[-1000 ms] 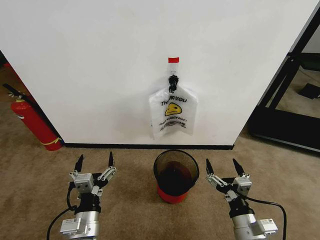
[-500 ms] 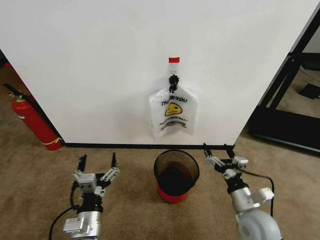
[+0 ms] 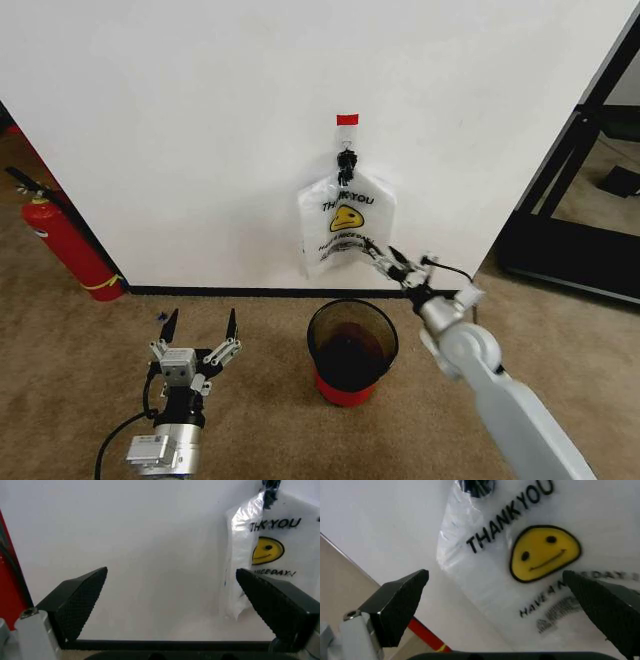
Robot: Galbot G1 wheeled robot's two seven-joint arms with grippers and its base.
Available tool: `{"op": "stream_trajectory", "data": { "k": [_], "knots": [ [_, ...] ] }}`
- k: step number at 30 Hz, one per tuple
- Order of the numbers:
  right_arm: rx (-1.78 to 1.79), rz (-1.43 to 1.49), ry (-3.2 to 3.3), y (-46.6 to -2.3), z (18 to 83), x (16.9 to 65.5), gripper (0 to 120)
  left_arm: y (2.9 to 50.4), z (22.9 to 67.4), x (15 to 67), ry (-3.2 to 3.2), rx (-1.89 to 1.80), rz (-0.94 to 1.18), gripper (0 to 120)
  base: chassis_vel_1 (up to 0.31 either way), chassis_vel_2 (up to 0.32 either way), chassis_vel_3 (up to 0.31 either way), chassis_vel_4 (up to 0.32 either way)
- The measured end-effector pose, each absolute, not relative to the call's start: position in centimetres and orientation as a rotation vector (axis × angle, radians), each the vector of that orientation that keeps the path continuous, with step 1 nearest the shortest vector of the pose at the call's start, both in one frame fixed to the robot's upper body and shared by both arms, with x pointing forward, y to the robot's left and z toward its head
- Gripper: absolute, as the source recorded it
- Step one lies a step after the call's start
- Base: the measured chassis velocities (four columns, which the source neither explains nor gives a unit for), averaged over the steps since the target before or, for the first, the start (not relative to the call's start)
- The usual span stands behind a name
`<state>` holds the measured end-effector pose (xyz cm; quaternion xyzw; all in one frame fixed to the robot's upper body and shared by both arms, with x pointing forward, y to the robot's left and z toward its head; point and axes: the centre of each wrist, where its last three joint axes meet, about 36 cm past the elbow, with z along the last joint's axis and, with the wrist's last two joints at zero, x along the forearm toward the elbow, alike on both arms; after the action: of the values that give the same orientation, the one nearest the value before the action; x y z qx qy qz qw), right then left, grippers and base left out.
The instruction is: Pick up the garbage bag from the wall and place it over the trash bin.
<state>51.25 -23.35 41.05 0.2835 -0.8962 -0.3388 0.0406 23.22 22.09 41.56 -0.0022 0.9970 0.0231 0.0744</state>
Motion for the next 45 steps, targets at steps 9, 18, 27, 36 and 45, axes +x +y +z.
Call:
{"op": "stream_trajectory", "data": {
  "k": [9,18,27,36,45],
  "knots": [
    [0.928,-1.094,-2.713,-22.8,43.3,58.9,100,23.9,40.7,23.3,2.949,0.200,0.164,100,0.000,0.000,0.000,0.000],
    [1.013,-1.166,-2.679,-21.4,45.0,61.7,100,23.6,40.4,23.9,2.939,0.193,0.142,100,0.000,0.000,0.000,0.000],
    [1.058,-1.154,-2.688,-22.4,45.9,64.6,90,24.1,40.3,24.2,2.931,0.230,0.167,100,0.000,0.000,0.000,0.000],
    [1.104,-1.079,-2.681,-21.9,46.5,66.2,88,24.0,40.1,24.7,2.927,0.217,0.141,100,0.000,0.000,0.000,0.000],
    [1.096,-1.077,-2.680,-21.0,46.7,66.7,67,23.9,40.2,24.7,2.927,0.208,0.131,100,0.000,0.000,0.000,0.000]
  ]
}}
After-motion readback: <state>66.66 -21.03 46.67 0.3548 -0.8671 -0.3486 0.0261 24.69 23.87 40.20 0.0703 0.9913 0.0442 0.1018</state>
